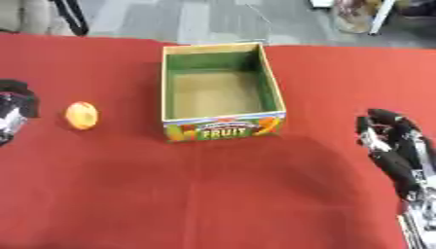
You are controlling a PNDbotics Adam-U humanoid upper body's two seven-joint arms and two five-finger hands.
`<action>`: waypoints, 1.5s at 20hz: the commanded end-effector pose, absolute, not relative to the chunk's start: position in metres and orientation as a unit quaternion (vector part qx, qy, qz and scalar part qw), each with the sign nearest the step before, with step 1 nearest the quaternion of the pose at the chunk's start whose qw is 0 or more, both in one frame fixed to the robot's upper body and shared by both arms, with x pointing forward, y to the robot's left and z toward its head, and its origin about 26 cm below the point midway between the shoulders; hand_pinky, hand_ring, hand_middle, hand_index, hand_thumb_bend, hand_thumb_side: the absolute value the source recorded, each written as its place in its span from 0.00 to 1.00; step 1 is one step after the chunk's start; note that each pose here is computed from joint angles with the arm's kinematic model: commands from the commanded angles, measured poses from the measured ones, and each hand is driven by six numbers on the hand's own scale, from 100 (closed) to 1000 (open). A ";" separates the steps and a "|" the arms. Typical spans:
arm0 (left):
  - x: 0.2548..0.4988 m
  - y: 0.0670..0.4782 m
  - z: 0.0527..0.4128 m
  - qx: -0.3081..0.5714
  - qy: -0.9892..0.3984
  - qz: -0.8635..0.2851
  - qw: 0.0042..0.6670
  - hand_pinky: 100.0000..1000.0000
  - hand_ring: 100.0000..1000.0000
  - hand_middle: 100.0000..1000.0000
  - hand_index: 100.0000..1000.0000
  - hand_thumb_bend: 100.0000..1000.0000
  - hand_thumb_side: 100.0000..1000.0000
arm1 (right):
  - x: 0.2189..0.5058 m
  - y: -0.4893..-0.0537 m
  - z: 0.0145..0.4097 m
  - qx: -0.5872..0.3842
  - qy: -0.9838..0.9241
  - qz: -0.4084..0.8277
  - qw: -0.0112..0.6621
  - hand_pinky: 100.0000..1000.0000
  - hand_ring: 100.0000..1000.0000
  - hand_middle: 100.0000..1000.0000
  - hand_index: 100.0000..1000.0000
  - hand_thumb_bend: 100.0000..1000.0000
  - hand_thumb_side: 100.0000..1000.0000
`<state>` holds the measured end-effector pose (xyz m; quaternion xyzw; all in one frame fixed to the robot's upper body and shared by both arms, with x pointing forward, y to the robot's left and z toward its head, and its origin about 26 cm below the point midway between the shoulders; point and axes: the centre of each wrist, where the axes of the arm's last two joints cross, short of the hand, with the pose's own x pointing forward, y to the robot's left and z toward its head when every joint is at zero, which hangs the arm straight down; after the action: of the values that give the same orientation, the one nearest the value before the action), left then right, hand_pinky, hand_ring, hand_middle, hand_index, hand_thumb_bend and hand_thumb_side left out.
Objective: Pick up objects on the table and place them in the box.
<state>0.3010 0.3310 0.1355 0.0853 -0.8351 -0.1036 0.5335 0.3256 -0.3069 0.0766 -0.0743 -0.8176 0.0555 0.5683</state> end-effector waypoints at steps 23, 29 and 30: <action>0.380 0.351 0.226 0.409 -0.569 -0.579 0.417 0.61 0.61 0.66 0.80 0.55 0.00 | 0.324 -0.311 0.081 -0.082 -0.818 0.070 0.564 0.51 0.58 0.57 0.73 0.21 0.33; 0.410 0.352 0.210 0.393 -0.512 -0.623 0.442 0.62 0.63 0.67 0.80 0.57 0.00 | 0.324 -0.310 0.081 -0.080 -0.818 0.072 0.565 0.51 0.58 0.57 0.73 0.21 0.33; 0.414 0.352 0.207 0.390 -0.508 -0.627 0.445 0.62 0.63 0.67 0.80 0.57 0.00 | 0.324 -0.310 0.080 -0.080 -0.818 0.072 0.565 0.51 0.58 0.57 0.73 0.21 0.33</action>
<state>0.4108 0.3477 0.1993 0.3791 -0.5181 -0.6208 0.4499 0.3236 -0.3062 0.0731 -0.0723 -0.8132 0.0615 0.5742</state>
